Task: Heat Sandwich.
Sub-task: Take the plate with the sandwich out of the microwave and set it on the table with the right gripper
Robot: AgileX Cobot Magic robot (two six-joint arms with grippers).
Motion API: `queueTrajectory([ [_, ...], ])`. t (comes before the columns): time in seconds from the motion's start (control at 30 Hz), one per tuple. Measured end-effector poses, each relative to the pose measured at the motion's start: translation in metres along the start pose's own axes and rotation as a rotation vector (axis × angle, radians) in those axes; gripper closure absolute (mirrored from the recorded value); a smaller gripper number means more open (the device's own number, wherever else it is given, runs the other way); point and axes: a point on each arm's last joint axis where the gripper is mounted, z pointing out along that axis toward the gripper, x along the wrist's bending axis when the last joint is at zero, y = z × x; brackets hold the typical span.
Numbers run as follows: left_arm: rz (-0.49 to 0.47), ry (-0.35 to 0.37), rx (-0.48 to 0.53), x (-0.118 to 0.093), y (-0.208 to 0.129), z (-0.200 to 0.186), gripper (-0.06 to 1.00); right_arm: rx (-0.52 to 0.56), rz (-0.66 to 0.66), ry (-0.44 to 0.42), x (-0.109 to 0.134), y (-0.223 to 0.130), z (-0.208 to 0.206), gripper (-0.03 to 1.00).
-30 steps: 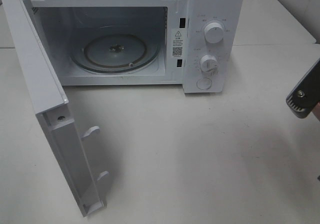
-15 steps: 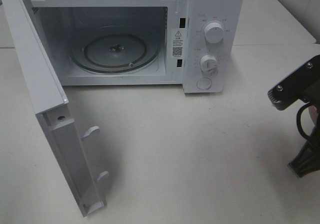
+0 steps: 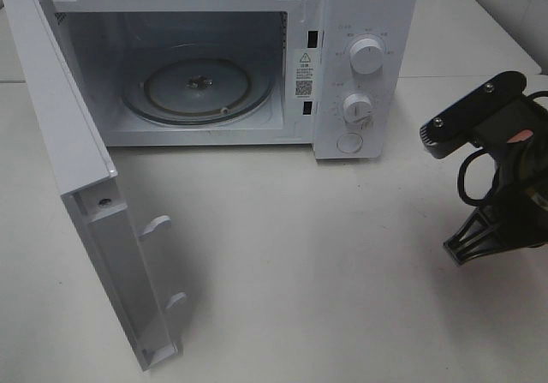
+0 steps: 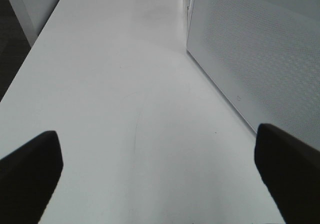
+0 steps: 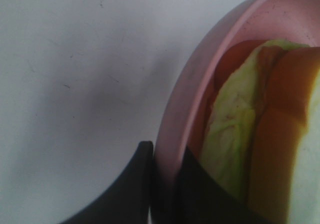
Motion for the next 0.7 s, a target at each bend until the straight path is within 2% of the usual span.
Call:
queueTrajectory([
  [0.17,0.000,0.000,0.000,0.000,0.000,0.000,-0.04,0.025,0.018,0.008,-0.001,0.004,0.015,0.87],
  [0.7,0.000,0.000,0.000,0.000,0.000,0.000,-0.04,0.125,0.093,-0.053,-0.014,0.008,0.066,0.87],
])
